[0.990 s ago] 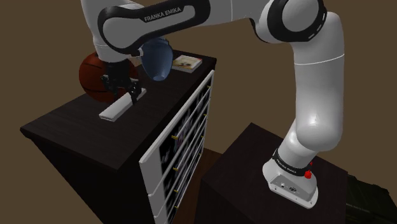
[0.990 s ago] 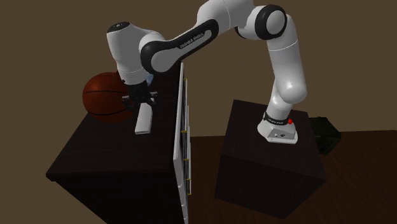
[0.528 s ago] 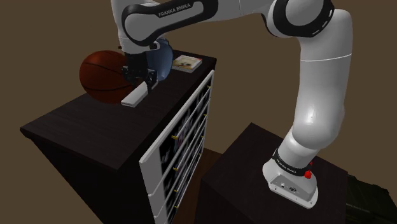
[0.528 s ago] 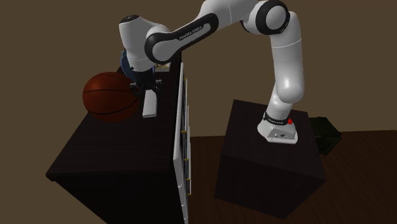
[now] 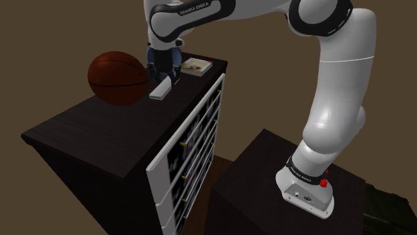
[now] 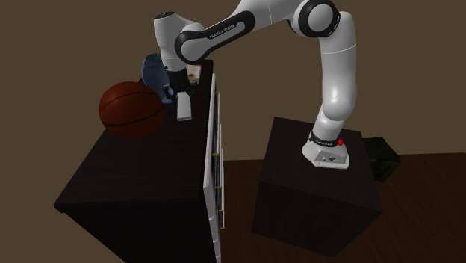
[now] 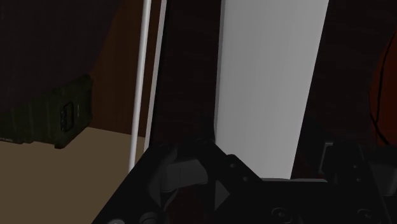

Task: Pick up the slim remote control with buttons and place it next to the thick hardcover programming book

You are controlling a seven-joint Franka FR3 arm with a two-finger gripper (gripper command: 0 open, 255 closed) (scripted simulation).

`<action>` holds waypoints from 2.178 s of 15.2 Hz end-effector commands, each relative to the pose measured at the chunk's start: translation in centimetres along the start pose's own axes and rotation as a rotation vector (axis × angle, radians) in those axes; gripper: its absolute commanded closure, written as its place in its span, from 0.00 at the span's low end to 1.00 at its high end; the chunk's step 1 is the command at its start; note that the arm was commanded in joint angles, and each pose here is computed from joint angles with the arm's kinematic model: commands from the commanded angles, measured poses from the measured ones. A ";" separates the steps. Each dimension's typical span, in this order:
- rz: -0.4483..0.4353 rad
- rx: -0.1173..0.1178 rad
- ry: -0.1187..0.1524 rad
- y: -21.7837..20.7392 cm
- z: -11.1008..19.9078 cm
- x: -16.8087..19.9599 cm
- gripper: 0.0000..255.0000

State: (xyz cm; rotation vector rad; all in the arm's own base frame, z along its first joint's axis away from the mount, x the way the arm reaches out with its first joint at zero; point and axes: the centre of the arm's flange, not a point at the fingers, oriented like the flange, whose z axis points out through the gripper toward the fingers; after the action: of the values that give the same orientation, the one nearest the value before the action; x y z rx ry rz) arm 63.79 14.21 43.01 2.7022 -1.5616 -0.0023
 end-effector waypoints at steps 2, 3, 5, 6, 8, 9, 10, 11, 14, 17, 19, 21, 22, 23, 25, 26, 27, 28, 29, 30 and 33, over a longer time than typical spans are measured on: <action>-0.001 0.000 0.000 1.1 0.0 3.9 1.00; -0.001 0.000 0.000 1.5 0.0 5.2 1.00; -0.001 0.000 0.000 2.2 0.0 7.7 1.00; -0.001 0.000 0.000 2.6 0.1 9.0 1.00; -0.001 0.000 0.000 3.3 0.1 11.5 1.00; -0.001 0.000 0.000 3.7 0.1 12.8 1.00; -0.001 0.000 0.000 4.0 0.1 14.1 1.00; -0.001 0.000 0.000 4.4 0.1 15.3 1.00; -0.001 0.000 0.000 5.5 0.2 19.2 1.00; -0.001 0.000 0.000 6.6 0.2 23.0 1.00; -0.001 0.000 0.000 7.3 0.3 25.5 1.00; -0.001 0.000 0.000 8.0 0.3 28.0 1.00; -0.001 0.000 0.000 8.3 0.3 29.2 1.00; -0.001 0.000 0.000 8.3 0.8 29.1 1.00; -0.001 0.000 0.000 8.3 1.9 29.1 1.00; -0.001 0.000 0.000 8.3 2.4 29.1 1.00; -0.001 0.000 0.000 8.3 3.0 29.1 1.00; -0.001 0.000 0.000 8.3 3.5 29.1 1.00; -0.001 0.000 0.000 8.2 4.0 29.1 1.00; -0.001 0.000 0.000 8.2 4.5 29.1 1.00; -0.001 0.000 0.000 8.2 6.1 29.1 1.00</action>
State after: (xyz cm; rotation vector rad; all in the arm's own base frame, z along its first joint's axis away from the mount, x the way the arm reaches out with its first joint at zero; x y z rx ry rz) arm 70.95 -16.99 42.52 2.6837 -1.5897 0.1137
